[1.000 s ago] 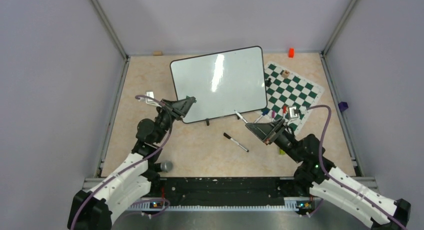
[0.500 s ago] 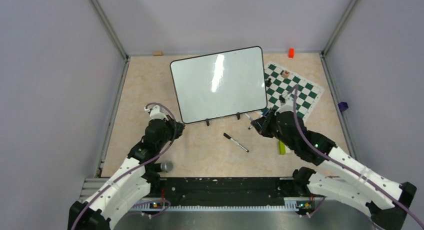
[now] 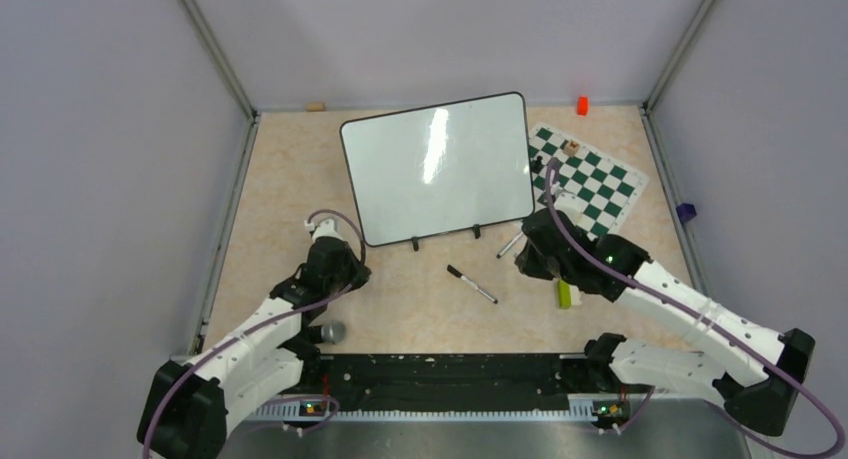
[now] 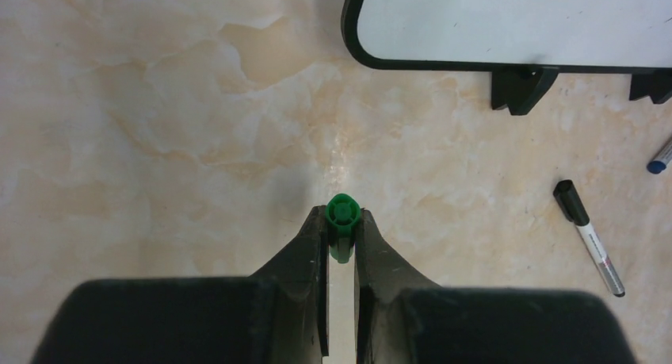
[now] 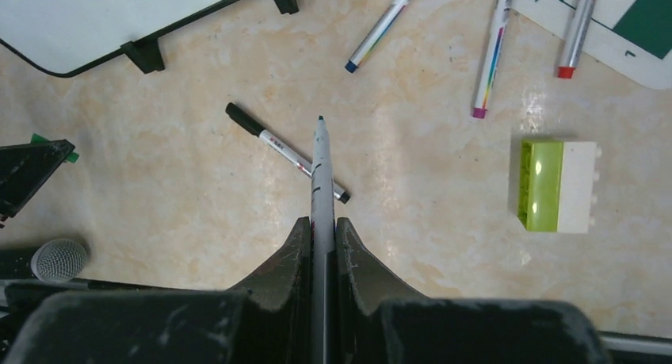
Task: Write a sentence on the whiteboard
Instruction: Place the pen cap at the center of the board, then hold the whiteboard on the whiteboard stand.
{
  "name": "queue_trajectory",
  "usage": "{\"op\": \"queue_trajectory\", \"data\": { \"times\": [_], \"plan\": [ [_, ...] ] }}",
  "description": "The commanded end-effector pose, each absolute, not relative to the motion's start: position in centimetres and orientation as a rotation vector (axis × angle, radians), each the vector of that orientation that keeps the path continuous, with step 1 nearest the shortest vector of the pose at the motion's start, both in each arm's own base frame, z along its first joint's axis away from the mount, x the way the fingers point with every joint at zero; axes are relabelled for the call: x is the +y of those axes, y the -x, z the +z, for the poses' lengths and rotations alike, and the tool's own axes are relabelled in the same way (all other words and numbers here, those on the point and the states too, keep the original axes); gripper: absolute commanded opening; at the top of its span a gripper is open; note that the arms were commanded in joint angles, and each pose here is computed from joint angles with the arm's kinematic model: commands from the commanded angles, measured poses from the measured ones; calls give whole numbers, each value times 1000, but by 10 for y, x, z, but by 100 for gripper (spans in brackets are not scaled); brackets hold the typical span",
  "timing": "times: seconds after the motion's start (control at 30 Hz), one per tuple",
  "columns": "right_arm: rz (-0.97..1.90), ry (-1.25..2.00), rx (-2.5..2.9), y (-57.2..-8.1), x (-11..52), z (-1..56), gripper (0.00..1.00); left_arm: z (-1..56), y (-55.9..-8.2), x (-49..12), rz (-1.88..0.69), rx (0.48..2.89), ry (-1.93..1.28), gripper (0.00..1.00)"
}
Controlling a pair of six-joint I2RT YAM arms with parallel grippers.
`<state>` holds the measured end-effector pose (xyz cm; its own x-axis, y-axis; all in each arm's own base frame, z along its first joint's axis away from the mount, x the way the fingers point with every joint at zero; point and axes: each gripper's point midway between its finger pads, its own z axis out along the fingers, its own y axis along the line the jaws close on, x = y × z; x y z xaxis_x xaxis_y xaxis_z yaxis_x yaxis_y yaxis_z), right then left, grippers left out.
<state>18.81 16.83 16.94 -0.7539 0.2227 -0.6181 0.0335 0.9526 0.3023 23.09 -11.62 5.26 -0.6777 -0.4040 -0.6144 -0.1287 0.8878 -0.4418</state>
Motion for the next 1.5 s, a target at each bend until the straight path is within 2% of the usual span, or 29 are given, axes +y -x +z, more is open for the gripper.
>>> {"op": "queue_trajectory", "data": {
  "times": [0.0, 0.2, 0.43, 0.67, 0.77, 0.93, 1.13, 1.2, 1.27, 1.47],
  "plan": [
    [261, -281, 2464, -183, 157, 178, 0, 47, -230, -124, -514, 2330, 370, 0],
    [100, -251, 2616, -179, 162, 165, 0, 38, -226, -132, -537, 2394, 338, 0],
    [90, -107, 2639, -186, 174, 164, 0, 39, -223, -137, -562, 2426, 304, 0],
    [112, -67, 2617, -192, 178, 171, 0, 39, -220, -137, -555, 2448, 296, 13],
    [152, -48, 2603, -192, 182, 173, 0, 46, -218, -142, -595, 2446, 262, 23],
    [226, -38, 2573, -193, 188, 178, 0, 72, -219, -151, -677, 2385, 217, 56],
    [259, -37, 2554, -190, 186, 179, 0, 86, -218, -145, -655, 2356, 212, 80],
    [272, -28, 2557, -187, 185, 177, 0, 94, -213, -151, -704, 2358, 173, 86],
    [321, 1, 2564, -182, 190, 176, 0, 109, -210, -160, -783, 2318, 129, 97],
    [519, 75, 2479, -175, 201, 188, 0, 146, -205, -162, -865, 2134, 52, 99]
  ]
}}
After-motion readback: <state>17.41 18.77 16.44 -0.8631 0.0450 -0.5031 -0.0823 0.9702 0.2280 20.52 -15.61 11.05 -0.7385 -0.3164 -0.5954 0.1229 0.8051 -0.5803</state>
